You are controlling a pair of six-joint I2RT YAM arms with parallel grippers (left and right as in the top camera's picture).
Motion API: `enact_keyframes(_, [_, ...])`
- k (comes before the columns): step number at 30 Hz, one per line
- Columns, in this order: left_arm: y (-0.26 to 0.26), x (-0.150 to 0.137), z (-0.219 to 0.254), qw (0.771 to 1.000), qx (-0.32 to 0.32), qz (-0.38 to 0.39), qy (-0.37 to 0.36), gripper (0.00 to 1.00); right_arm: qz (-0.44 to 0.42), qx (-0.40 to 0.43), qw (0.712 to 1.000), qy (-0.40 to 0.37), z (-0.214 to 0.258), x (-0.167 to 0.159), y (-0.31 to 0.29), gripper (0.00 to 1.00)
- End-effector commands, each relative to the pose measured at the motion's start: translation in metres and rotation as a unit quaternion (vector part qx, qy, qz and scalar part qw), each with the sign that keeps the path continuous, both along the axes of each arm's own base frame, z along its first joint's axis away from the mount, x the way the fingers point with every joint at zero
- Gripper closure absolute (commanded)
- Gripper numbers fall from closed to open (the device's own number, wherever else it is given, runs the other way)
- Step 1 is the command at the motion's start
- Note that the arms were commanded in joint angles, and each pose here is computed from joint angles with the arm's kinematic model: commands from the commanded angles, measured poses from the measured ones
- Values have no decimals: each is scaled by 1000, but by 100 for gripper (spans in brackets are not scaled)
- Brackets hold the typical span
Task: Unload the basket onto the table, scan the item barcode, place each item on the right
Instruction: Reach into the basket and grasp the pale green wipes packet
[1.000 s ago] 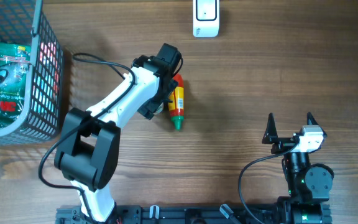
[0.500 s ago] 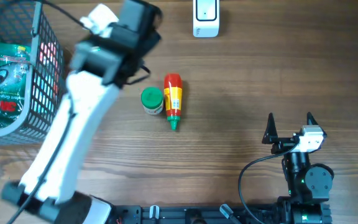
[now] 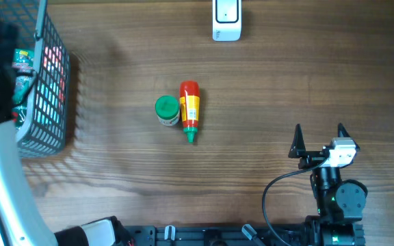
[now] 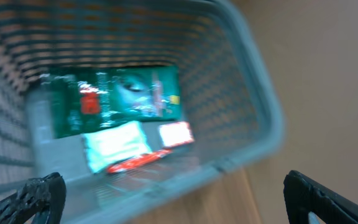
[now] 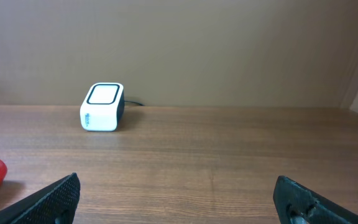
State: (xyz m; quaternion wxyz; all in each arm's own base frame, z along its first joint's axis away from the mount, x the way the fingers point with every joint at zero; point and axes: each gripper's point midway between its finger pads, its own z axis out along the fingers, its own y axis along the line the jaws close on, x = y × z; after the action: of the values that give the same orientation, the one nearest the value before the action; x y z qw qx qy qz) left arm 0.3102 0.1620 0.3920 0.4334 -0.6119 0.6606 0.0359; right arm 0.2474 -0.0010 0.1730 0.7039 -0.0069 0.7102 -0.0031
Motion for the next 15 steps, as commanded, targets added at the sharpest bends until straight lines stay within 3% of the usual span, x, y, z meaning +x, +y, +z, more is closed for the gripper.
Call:
enact_keyframes(1, [32, -3, -30, 997, -75, 17, 21, 0, 11, -6, 1000, -3, 1, 0, 4, 0])
enact_keyframes(8, [60, -14, -118, 964, -231, 53, 119, 0, 11, -6, 1000, -3, 1, 0, 4, 0])
enact_keyframes(15, [72, -5, -183, 940, -274, 69, 191, 0, 11, -6, 1000, -3, 1, 0, 4, 0])
